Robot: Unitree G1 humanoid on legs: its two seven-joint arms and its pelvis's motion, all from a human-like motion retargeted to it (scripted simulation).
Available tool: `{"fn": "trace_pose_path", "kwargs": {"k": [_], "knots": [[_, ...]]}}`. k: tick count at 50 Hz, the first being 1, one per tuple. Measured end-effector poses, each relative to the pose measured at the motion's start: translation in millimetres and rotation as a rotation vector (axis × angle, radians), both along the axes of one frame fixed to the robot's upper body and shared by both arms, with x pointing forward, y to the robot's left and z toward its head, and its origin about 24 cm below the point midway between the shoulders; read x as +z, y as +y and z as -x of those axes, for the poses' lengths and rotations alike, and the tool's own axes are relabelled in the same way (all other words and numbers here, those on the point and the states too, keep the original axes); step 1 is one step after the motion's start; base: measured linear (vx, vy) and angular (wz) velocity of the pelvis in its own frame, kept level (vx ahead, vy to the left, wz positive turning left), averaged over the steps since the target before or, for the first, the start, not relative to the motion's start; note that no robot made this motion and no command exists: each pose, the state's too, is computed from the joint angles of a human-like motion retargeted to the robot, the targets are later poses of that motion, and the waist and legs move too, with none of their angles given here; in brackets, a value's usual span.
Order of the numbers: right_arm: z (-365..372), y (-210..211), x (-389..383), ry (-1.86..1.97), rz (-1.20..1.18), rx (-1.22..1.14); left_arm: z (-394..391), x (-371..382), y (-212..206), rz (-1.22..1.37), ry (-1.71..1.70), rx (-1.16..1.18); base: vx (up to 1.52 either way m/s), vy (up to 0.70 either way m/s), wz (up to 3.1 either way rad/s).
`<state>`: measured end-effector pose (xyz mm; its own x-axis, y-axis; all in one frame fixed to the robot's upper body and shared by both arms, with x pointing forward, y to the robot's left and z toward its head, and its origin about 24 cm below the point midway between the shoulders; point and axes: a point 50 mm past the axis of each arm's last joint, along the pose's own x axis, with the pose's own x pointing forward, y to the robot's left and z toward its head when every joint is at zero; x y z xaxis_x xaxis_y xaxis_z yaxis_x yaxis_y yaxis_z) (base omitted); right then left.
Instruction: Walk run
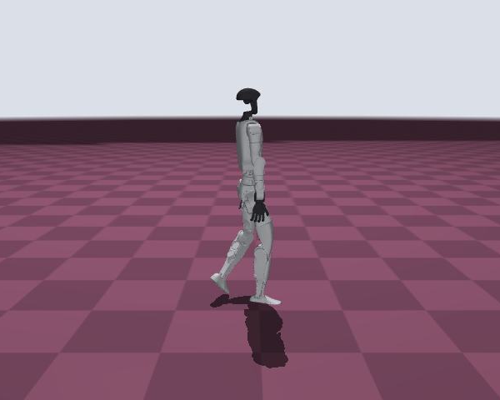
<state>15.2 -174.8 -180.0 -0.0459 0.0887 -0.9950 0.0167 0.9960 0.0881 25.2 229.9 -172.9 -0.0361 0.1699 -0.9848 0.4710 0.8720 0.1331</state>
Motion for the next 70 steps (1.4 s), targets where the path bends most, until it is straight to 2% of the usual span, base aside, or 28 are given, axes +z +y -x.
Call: {"fn": "trace_pose_path", "kwargs": {"k": [9,15,22,30,38,45,49,55,60,65,70], "knots": [[-118.0,-1.7,19.1,-0.382,-0.034,0.147,87.4,6.7,-12.2,-0.037,0.236,0.343,0.81,-0.22,-0.33],[-154.7,0.6,32.5,-0.505,-0.02,0.135,99.9,12.5,0.0,0.001,0.321,0.313,0.93,-0.07,-0.25],[-80.1,12.1,8.2,-0.284,-0.091,0.109,83.3,12.5,12.6,-0.036,0.276,0.269,1.06,-0.03,-0.45],[-7.7,1.0,-0.9,-0.058,0.033,0.226,9.8,4.1,6.9,0.001,0.063,0.24,0.94,0.02,-0.27],[40.7,12.0,-0.1,0.079,-0.054,-0.033,-116.2,30.8,31.7,-0.03,-0.298,-0.056,0.76,-0.14,0.74],[52.8,24.9,1.2,0.117,-0.121,-0.192,-174.9,59.7,38.4,-0.051,-0.508,-0.131,0.97,-0.29,0.47],[52.2,22.5,1.0,0.114,-0.103,-0.185,-151.6,45.5,31.1,-0.014,-0.462,-0.099,1.09,-0.28,0.39],[41.5,22.1,-0.4,0.08,-0.066,-0.196,-55.9,7.9,8.9,-0.009,-0.204,-0.025,1.15,-0.28,0.03],[-12.4,12.6,-1.2,-0.062,-0.013,-0.039,2.7,0.8,5.3,-0.045,-0.075,0.075,0.69,-0.24,-0.01],[-81.9,1.7,8.4,-0.271,0.03,0.129,58.1,1.3,-3.9,-0.057,0.029,0.283,1.0,-0.29,-0.37],[-144.2,-8.3,28.6,-0.459,0.028,0.174,90.7,7.2,-7.4,-0.044,0.175,0.375,0.71,-0.15,-0.61]]}}
